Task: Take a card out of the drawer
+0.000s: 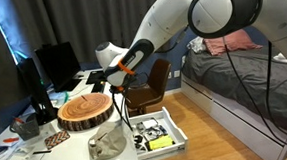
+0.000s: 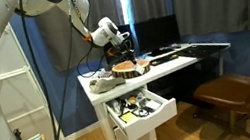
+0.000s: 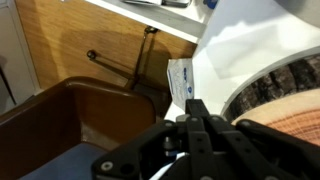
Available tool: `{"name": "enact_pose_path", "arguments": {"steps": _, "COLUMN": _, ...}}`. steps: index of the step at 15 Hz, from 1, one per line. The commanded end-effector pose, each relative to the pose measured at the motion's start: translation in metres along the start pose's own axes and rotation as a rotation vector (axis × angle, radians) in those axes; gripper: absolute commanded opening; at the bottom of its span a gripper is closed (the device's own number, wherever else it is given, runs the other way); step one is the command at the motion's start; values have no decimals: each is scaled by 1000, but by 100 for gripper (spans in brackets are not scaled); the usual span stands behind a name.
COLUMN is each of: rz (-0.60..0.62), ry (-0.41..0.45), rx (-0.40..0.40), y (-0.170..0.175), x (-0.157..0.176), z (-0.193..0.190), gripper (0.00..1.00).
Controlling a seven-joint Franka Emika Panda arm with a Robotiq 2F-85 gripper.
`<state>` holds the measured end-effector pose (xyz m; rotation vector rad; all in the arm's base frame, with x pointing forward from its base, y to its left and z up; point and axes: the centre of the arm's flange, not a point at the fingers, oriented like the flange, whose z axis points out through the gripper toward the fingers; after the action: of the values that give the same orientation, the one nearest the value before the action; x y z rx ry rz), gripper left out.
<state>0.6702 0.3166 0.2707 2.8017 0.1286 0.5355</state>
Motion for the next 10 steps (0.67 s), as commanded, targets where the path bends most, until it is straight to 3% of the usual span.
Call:
{"name": "enact_pose_path", "arguments": {"steps": 1, "rz": -140, "ry": 61, "rx": -62, "y": -13, "x": 13, "z": 22, "gripper": 1}}
{"name": "enact_pose_path", "arguments": {"steps": 4, "rz": -279, "ry": 133, "rx": -82, "y": -30, "x": 17, "z": 44, "gripper": 1}}
{"name": "enact_pose_path", "arguments": {"steps": 5, "rz": -208, "ry": 63, "rx": -64, "y": -17, "x": 1, "z": 29, "gripper": 1}}
{"name": "enact_pose_path", "arguments": {"steps": 10, "rz": -263, "ry": 97, "rx": -69, "y": -27, "x": 4, "z": 44, "gripper": 1}}
